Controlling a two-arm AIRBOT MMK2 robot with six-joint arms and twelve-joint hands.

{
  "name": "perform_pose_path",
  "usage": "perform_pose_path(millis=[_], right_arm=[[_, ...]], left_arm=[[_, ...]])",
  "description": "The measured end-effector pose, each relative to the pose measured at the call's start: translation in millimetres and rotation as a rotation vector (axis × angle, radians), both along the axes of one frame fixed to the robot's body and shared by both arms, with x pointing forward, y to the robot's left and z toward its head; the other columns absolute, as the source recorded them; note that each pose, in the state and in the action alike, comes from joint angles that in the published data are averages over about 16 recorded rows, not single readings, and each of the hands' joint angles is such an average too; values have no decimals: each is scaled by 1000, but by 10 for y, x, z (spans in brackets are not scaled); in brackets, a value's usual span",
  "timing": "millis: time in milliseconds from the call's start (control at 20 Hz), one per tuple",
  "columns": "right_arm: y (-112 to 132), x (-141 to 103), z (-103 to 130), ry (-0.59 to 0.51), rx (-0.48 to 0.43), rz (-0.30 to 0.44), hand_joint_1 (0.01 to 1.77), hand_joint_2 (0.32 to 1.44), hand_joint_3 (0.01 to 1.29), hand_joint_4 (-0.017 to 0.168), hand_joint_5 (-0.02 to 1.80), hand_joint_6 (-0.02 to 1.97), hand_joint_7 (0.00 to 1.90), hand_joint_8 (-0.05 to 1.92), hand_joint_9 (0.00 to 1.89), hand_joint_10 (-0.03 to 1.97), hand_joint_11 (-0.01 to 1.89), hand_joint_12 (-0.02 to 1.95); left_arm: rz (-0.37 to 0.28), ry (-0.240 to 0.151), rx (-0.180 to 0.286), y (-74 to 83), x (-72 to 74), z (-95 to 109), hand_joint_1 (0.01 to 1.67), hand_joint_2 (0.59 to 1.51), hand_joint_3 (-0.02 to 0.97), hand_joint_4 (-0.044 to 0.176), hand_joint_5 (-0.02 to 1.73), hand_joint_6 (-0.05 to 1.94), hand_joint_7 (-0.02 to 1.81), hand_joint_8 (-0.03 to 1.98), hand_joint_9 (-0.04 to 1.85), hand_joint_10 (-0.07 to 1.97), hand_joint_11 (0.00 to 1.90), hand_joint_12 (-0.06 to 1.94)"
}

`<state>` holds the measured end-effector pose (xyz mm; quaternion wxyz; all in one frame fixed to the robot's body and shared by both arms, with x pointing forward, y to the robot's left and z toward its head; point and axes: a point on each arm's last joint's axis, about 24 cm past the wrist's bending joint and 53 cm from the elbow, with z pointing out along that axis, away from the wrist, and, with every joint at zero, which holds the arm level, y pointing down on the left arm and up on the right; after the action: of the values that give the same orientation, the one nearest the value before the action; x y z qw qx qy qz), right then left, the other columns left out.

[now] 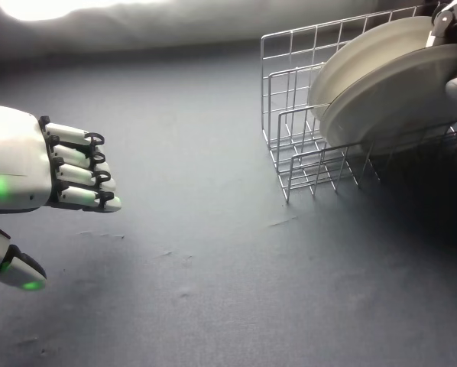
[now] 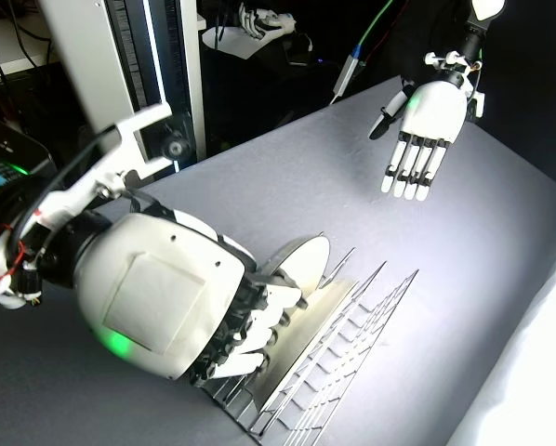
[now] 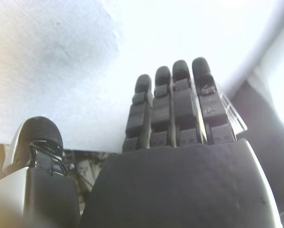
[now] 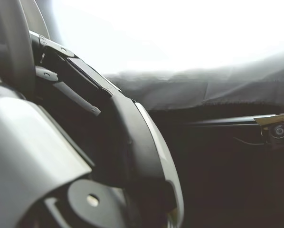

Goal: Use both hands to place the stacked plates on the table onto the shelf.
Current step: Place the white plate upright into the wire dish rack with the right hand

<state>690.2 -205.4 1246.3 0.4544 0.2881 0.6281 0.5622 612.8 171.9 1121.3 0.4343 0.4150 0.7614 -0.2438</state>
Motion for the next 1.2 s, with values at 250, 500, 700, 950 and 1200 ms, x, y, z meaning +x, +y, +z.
perform_pose_path(millis=[250, 500, 700, 950, 1200], right_arm=[[6, 25, -22, -3, -15, 0, 1362, 1037, 13, -9, 870, 972, 1007, 883, 954, 987, 732, 1217], [18, 20, -18, -8, -19, 2, 1342, 1041, 13, -8, 852, 990, 999, 855, 991, 713, 711, 1198], [32, 6, -9, -12, -19, 5, 1318, 1048, 13, -7, 838, 1006, 995, 662, 1006, 470, 665, 1194], [46, -17, 35, -25, -7, 7, 1268, 1047, 13, -6, 825, 835, 986, 403, 998, 196, 576, 1188], [79, -56, 103, -41, 13, 14, 1218, 1042, 13, -5, 814, 562, 960, 115, 948, 120, 475, 1219]], left_arm=[[0, 6, -1, -4, -5, -5, 13, 1141, 11, 4, 186, 12, 222, 1, 211, 11, 15, 532], [1, 12, -3, -5, -10, -6, 13, 1141, 10, 4, 189, 12, 221, 1, 208, 11, 15, 517], [2, 18, -2, -3, -17, -16, 13, 1141, 11, 4, 185, 11, 214, 2, 202, 11, 15, 511], [2, 29, 4, 8, -37, -53, 12, 1142, 11, 4, 185, 11, 216, 2, 204, 12, 15, 513], [2, 40, 11, 19, -60, -94, 12, 1142, 11, 4, 187, 11, 223, 2, 208, 12, 15, 530]])
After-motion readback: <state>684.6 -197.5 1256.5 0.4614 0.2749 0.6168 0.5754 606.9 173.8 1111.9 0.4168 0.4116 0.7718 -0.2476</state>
